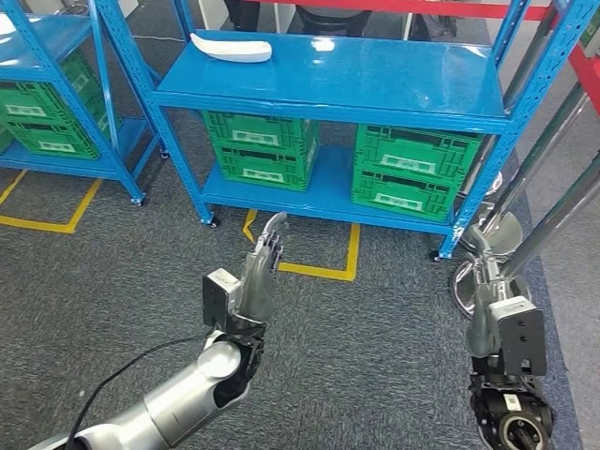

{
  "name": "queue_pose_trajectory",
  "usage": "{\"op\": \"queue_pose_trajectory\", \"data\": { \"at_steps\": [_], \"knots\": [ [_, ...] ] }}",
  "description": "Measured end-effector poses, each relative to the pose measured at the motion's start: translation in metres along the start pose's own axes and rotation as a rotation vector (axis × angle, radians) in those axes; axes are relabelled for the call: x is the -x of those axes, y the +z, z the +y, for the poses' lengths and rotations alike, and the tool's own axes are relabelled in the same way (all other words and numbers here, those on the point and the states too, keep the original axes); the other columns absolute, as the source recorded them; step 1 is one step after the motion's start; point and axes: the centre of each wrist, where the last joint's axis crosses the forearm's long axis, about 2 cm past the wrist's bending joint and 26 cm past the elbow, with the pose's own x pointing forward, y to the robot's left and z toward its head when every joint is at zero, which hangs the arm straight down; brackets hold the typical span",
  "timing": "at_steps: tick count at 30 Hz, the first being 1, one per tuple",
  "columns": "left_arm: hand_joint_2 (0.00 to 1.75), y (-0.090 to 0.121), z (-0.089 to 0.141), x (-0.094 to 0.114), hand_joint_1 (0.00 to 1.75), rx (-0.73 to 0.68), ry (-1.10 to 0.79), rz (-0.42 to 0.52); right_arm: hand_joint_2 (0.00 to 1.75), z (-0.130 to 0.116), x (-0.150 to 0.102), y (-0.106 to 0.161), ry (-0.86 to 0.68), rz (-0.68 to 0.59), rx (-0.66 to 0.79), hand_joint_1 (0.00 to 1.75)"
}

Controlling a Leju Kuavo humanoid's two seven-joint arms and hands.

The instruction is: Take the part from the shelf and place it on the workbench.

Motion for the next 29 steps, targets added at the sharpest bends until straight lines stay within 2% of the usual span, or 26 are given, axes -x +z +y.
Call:
{"op": "queue_pose_trajectory", "data": {
  "at_steps": [29],
  "knots": [
    [0.00, -0.0002, -0.0003, -0.0001, 0.00, 0.004, 0.003, 0.000, 0.00, 0.0000, 0.0017, 0.0022, 0.000, 0.004, 0.008, 0.00]
  ]
}}
